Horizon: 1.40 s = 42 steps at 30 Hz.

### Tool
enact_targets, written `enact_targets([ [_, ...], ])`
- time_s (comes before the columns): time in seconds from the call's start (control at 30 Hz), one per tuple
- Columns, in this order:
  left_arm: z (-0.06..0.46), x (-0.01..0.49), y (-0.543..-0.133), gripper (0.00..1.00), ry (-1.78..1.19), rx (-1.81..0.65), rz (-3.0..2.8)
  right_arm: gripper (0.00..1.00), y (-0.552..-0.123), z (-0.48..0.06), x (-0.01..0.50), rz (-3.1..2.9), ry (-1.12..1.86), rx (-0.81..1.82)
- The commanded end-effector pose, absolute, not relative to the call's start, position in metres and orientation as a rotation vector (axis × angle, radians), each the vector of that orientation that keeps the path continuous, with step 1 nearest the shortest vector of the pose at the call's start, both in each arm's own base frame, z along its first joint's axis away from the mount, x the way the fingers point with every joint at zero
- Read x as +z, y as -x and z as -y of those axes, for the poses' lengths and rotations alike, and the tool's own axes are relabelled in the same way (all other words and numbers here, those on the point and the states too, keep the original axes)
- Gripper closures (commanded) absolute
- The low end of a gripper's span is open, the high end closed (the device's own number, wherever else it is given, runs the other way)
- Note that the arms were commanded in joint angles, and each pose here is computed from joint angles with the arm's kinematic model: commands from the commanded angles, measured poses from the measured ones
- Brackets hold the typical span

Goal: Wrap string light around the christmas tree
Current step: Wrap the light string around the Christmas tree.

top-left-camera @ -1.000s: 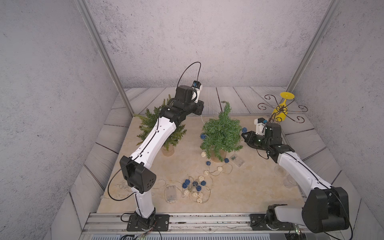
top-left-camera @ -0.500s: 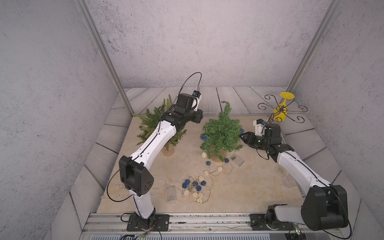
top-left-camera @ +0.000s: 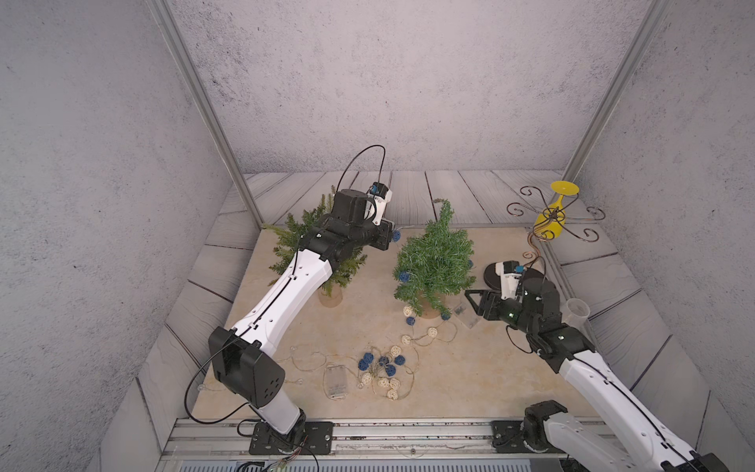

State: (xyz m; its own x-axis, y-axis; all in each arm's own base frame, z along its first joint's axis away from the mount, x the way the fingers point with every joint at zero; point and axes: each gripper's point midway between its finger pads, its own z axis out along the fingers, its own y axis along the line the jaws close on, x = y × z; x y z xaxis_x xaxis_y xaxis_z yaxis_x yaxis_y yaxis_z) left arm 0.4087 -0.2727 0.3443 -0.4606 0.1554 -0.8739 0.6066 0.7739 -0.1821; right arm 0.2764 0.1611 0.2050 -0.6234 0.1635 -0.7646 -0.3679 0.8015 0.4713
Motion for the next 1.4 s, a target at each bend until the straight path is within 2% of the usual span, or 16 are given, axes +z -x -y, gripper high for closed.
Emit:
enact_targets([
  [0.0, 0.278, 0.346, -0.410, 1.00, -0.578, -0.653, -1.999, 0.39, -0.270, -0.179, 0.187, -2.077, 0.279, 0.693],
  [0.1, 0.276, 0.347, -0.410, 1.00, -0.570, -0.643, -1.996, 0.38, -0.261, -0.200, 0.170, -2.053, 0.371, 0.748],
  [0.27, 0.276, 0.343, -0.412, 1.00, -0.567, -0.641, -2.004, 0.37, -0.255, -0.206, 0.147, -1.996, 0.399, 0.752],
  [0.37, 0.277, 0.342, -0.413, 1.00, -0.564, -0.643, -2.005, 0.32, -0.254, -0.215, 0.131, -1.996, 0.437, 0.740],
  [0.5, 0.279, 0.345, -0.414, 1.00, -0.556, -0.654, -1.994, 0.31, -0.263, -0.237, 0.119, -1.930, 0.505, 0.753],
  [0.67, 0.277, 0.341, -0.415, 1.00, -0.558, -0.631, -2.005, 0.33, -0.277, -0.259, 0.110, -1.856, 0.579, 0.726],
  [0.83, 0.275, 0.340, -0.414, 1.00, -0.562, -0.621, -2.007, 0.35, -0.291, -0.259, 0.110, -1.802, 0.555, 0.643],
  [1.07, 0.278, 0.341, -0.411, 1.00, -0.573, -0.644, -1.999, 0.43, -0.302, -0.264, 0.113, -1.681, 0.497, 0.637],
  [1.37, 0.278, 0.334, -0.414, 1.00, -0.573, -0.641, -2.007, 0.96, -0.294, -0.267, 0.113, -1.692, 0.546, 0.622],
])
